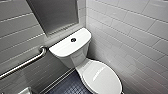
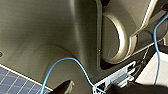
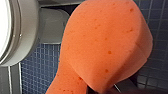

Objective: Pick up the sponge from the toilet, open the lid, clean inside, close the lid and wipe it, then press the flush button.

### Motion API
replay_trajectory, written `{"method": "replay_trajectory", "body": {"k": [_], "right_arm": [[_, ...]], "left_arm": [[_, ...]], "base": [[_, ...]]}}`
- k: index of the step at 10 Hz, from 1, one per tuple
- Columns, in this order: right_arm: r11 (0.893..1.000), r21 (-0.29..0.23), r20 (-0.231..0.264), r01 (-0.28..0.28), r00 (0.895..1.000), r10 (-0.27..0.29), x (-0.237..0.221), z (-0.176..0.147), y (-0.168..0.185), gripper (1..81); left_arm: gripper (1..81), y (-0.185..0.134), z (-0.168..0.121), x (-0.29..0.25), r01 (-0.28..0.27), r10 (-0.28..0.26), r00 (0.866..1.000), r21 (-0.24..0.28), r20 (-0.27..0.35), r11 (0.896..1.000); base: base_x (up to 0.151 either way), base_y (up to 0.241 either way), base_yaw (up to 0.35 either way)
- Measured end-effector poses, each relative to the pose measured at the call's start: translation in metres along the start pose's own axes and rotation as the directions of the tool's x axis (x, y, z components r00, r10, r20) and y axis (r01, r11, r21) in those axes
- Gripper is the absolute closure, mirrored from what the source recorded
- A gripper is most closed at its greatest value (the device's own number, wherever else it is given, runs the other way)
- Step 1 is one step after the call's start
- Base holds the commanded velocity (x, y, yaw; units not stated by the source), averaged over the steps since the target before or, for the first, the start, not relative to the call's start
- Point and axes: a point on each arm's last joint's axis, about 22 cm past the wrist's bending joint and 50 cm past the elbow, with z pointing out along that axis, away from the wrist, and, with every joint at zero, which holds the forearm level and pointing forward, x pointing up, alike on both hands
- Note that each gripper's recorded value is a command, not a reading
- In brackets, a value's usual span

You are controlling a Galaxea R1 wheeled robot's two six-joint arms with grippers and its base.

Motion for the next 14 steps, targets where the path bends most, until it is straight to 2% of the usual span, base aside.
{"method": "replay_trajectory", "body": {"k": [1,2,4,5,6,8,9,11,13,14], "right_arm": [[1.0,0.016,0.008,-0.001,1.0,0.001,-0.004,-0.013,-0.007,81.1],[0.999,0.054,0.01,0.005,1.0,-0.006,-0.002,-0.025,-0.028,81.1],[0.988,0.152,0.028,0.036,0.999,-0.04,0.001,-0.038,-0.084,81.1],[0.978,0.201,0.028,0.062,0.997,-0.069,0.011,-0.04,-0.116,81.1],[0.963,0.252,0.011,0.096,0.995,-0.102,0.027,-0.039,-0.149,81.1],[0.938,0.302,0.0,0.17,0.984,-0.178,0.056,-0.037,-0.195,81.1],[0.923,0.325,-0.006,0.207,0.976,-0.217,0.071,-0.035,-0.219,81.1],[0.883,0.374,-0.009,0.282,0.954,-0.301,0.092,-0.027,-0.274,81.1],[0.855,0.387,0.013,0.346,0.925,-0.38,0.107,-0.007,-0.314,81.1],[0.841,0.401,0.045,0.363,0.909,-0.413,0.1,0.008,-0.333,81.1]], "left_arm": [[1.0,0.001,0.0,0.0,-0.002,0.002,1.0,-0.001,-0.001,1.0],[1.0,0.001,0.0,0.001,-0.003,0.003,1.0,-0.001,-0.002,1.0],[1.0,0.003,0.001,0.002,-0.005,0.005,1.0,-0.005,-0.006,1.0],[1.0,0.003,0.0,0.002,-0.006,0.006,1.0,-0.005,-0.006,1.0],[1.0,0.003,0.001,0.002,-0.005,0.005,1.0,-0.005,-0.006,1.0],[1.0,0.003,0.001,0.002,-0.005,0.005,1.0,-0.006,-0.006,1.0],[1.0,0.003,0.001,0.002,-0.005,0.005,1.0,-0.005,-0.006,1.0],[1.0,0.004,0.001,0.002,-0.006,0.006,1.0,-0.006,-0.008,1.0],[1.0,0.003,0.001,0.003,-0.006,0.006,1.0,-0.005,-0.009,1.0],[1.0,0.003,0.0,0.003,-0.005,0.005,1.0,-0.004,-0.011,1.0]], "base": [[0.0,0.0,0.0],[0.0,0.0,0.0],[0.0,0.0,0.0],[0.0,0.0,0.0],[0.0,0.0,0.0],[0.0,0.0,0.0],[0.0,0.0,0.0],[0.0,0.0,0.0],[0.0,0.0,0.0],[0.0,0.0,0.0]]}}
